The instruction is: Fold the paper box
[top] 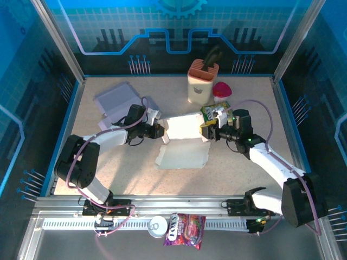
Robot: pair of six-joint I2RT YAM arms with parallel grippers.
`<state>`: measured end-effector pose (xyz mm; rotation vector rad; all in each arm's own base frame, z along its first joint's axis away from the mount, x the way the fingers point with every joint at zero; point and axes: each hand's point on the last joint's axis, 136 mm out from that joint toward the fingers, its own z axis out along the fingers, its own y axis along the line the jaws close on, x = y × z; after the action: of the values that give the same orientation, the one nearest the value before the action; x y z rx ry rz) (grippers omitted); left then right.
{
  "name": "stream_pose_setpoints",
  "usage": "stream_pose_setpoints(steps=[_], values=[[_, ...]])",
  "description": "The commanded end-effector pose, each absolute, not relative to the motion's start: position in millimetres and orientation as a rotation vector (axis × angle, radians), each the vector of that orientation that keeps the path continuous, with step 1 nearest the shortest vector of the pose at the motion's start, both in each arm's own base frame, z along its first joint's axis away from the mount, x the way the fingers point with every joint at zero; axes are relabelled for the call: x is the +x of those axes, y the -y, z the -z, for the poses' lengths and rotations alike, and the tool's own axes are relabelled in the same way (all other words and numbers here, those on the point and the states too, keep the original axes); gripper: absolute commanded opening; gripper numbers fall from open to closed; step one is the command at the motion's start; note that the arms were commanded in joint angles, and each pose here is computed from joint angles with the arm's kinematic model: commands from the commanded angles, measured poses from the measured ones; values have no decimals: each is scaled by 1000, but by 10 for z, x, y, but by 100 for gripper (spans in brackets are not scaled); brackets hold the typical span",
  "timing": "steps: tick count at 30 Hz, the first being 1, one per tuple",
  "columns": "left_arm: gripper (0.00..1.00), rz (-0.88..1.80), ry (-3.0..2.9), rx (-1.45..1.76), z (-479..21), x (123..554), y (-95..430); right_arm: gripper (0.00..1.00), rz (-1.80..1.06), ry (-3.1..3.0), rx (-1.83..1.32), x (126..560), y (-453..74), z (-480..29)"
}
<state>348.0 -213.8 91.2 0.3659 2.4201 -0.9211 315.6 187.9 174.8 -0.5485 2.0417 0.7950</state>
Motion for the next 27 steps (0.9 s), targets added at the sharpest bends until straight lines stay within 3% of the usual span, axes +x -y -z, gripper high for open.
stream_pose_setpoints(steps=[1,7,17,27], values=[[0,931,-2382,409,-1098,3484,2210,41,-667,-2074,-570,3240,-1866,-1704],[0,908,-2389,430,-1097,3456,2241,28,-558,-2083,-576,3288,-1893,-1674],[0,806,-2424,453,-1151,3412,2372,21,-257,-2152,-523,3378,-1862,-1522],[0,660,-2498,392,-1107,3320,2490,0,106,-2191,-355,3511,-1623,-1424]])
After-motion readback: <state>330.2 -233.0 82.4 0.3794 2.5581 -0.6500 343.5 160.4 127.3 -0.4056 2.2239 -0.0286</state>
